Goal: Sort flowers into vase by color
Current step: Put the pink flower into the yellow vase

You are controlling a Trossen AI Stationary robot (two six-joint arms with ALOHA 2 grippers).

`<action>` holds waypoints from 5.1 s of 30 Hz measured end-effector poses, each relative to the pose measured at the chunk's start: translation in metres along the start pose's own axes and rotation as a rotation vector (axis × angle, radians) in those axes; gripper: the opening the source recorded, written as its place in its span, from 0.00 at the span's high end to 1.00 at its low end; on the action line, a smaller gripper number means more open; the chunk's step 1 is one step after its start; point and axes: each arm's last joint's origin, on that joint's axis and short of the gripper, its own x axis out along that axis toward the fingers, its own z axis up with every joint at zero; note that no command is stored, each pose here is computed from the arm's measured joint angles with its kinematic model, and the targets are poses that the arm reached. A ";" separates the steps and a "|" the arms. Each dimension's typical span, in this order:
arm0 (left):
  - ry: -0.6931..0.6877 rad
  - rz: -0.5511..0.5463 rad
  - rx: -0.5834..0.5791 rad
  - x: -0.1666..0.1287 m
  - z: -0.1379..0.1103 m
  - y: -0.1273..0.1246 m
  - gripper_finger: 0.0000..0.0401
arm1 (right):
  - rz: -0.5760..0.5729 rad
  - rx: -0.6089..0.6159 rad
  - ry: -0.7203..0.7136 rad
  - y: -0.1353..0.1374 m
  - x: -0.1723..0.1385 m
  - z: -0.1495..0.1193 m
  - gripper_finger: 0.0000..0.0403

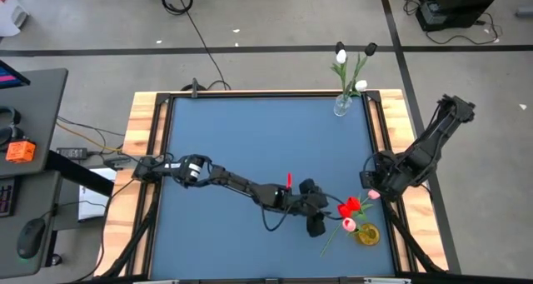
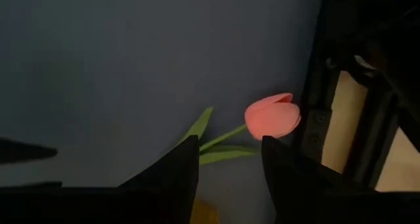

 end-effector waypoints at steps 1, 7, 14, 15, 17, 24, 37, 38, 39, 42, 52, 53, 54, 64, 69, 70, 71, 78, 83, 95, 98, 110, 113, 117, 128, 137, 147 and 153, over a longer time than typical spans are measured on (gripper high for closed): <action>0.005 0.002 0.011 0.000 -0.001 0.000 0.62 | -0.010 0.009 -0.007 0.000 0.001 0.001 0.57; 0.054 0.024 0.032 0.001 -0.004 0.006 0.62 | -0.037 0.069 -0.043 0.006 0.004 0.004 0.57; 0.126 0.041 0.059 0.001 -0.010 0.010 0.62 | -0.075 0.160 -0.075 0.021 0.013 0.004 0.58; 0.137 0.043 0.062 -0.001 -0.011 0.009 0.62 | -0.052 0.168 -0.057 0.025 0.014 0.001 0.59; 0.154 0.045 0.068 -0.003 -0.011 0.008 0.62 | -0.017 0.165 -0.030 0.032 0.017 -0.004 0.60; 0.191 0.058 0.075 -0.007 -0.010 0.010 0.62 | -0.158 0.139 -0.053 0.039 0.034 -0.017 0.63; 0.204 0.061 0.078 -0.007 -0.011 0.010 0.62 | -0.207 0.104 -0.033 0.058 0.065 -0.043 0.64; 0.208 0.061 0.079 -0.008 -0.012 0.009 0.62 | -0.200 0.102 -0.023 0.060 0.067 -0.045 0.64; 0.213 0.063 0.080 -0.008 -0.012 0.010 0.62 | -0.192 0.100 -0.011 0.061 0.069 -0.047 0.64; 0.224 0.065 0.084 -0.008 -0.014 0.009 0.62 | -0.179 0.100 0.013 0.066 0.074 -0.052 0.64; 0.228 0.064 0.086 -0.009 -0.014 0.008 0.62 | -0.212 0.082 0.038 0.073 0.091 -0.061 0.64; 0.231 0.065 0.087 -0.009 -0.015 0.008 0.62 | -0.219 0.079 0.038 0.073 0.093 -0.061 0.64; 0.233 0.065 0.088 -0.009 -0.015 0.008 0.62 | -0.228 0.079 0.034 0.073 0.095 -0.062 0.64; 0.238 0.067 0.090 -0.009 -0.015 0.008 0.62 | -0.166 -0.021 -0.008 0.082 0.105 -0.060 0.65; 0.238 0.069 0.090 -0.009 -0.015 0.009 0.62 | -0.082 -0.136 -0.036 0.091 0.101 -0.052 0.67; 0.238 0.069 0.090 -0.008 -0.015 0.009 0.62 | -0.062 -0.159 -0.049 0.093 0.099 -0.049 0.67; 0.238 0.069 0.090 -0.009 -0.015 0.009 0.62 | -0.041 -0.180 -0.065 0.094 0.097 -0.047 0.68; 0.230 0.057 -0.011 -0.013 -0.006 0.012 0.62 | 0.019 -0.162 -0.079 0.101 0.079 -0.018 0.69; 0.227 0.055 -0.064 -0.014 0.000 0.018 0.62 | -0.137 -0.046 0.104 0.092 0.073 -0.009 0.69; 0.241 0.036 -0.067 -0.017 0.003 0.017 0.62 | -0.185 0.035 0.153 0.082 0.108 -0.018 0.69; 0.246 0.027 -0.062 -0.018 0.001 0.013 0.62 | -0.175 0.087 0.155 0.078 0.113 -0.018 0.69; 0.281 0.030 -0.045 -0.021 -0.004 0.009 0.63 | -0.108 0.041 0.101 0.078 0.113 -0.015 0.83; 0.284 0.025 -0.049 -0.021 -0.004 0.008 0.65 | -0.067 0.029 0.050 0.078 0.111 -0.013 0.93; 0.319 -0.057 -0.081 -0.022 -0.004 0.006 0.67 | 0.017 0.022 -0.011 0.080 0.102 -0.010 0.97; 0.251 -0.133 -0.191 -0.051 0.051 0.028 0.76 | 0.324 -0.174 -0.281 0.091 0.052 -0.001 0.97; 0.184 -0.116 -0.204 -0.073 0.084 0.048 0.76 | 0.526 -0.527 -0.486 0.103 0.008 0.000 0.98; 0.171 -0.102 -0.286 -0.083 0.093 0.049 0.76 | 0.809 -0.648 -0.625 0.111 -0.029 0.000 0.98; 0.139 -0.111 -0.260 -0.090 0.100 0.047 0.81 | 0.876 -0.678 -0.653 0.108 -0.041 0.001 0.98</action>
